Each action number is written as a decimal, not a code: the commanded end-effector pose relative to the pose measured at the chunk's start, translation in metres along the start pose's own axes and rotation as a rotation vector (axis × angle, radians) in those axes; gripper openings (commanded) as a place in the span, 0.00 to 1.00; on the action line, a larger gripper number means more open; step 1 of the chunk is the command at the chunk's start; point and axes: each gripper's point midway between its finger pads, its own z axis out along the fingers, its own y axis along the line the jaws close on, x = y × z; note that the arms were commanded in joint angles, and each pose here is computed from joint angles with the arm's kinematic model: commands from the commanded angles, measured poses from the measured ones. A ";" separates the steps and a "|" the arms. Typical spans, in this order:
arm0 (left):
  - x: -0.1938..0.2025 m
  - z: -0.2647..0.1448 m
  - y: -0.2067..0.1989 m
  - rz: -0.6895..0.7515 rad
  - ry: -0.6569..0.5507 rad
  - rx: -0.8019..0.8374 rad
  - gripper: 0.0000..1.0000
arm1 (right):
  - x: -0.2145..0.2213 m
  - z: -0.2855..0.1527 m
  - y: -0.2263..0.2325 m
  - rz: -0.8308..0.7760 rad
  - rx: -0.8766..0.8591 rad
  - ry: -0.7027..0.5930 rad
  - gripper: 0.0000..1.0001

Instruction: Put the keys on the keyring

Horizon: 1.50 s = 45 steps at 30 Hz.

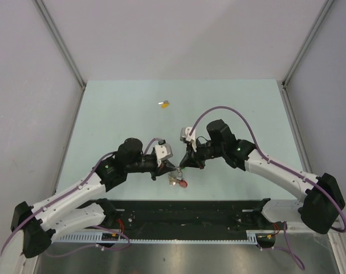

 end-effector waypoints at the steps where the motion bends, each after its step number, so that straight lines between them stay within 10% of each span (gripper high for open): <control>1: -0.014 -0.009 -0.001 0.033 -0.057 -0.024 0.00 | -0.009 -0.009 -0.018 0.017 0.083 -0.009 0.00; 23: -0.062 -0.016 0.002 0.128 -0.368 -0.086 0.00 | 0.004 0.007 -0.022 0.114 0.035 -0.006 0.00; 29: -0.039 -0.008 0.002 0.079 -0.294 -0.075 0.02 | -0.008 0.000 -0.023 0.078 0.060 -0.038 0.00; 33: -0.025 -0.009 0.003 0.043 -0.254 -0.090 0.34 | -0.014 -0.006 -0.027 0.048 0.100 -0.054 0.00; 45: -0.042 -0.044 0.059 0.006 -0.185 -0.436 0.83 | -0.039 -0.029 -0.079 0.018 0.328 -0.069 0.00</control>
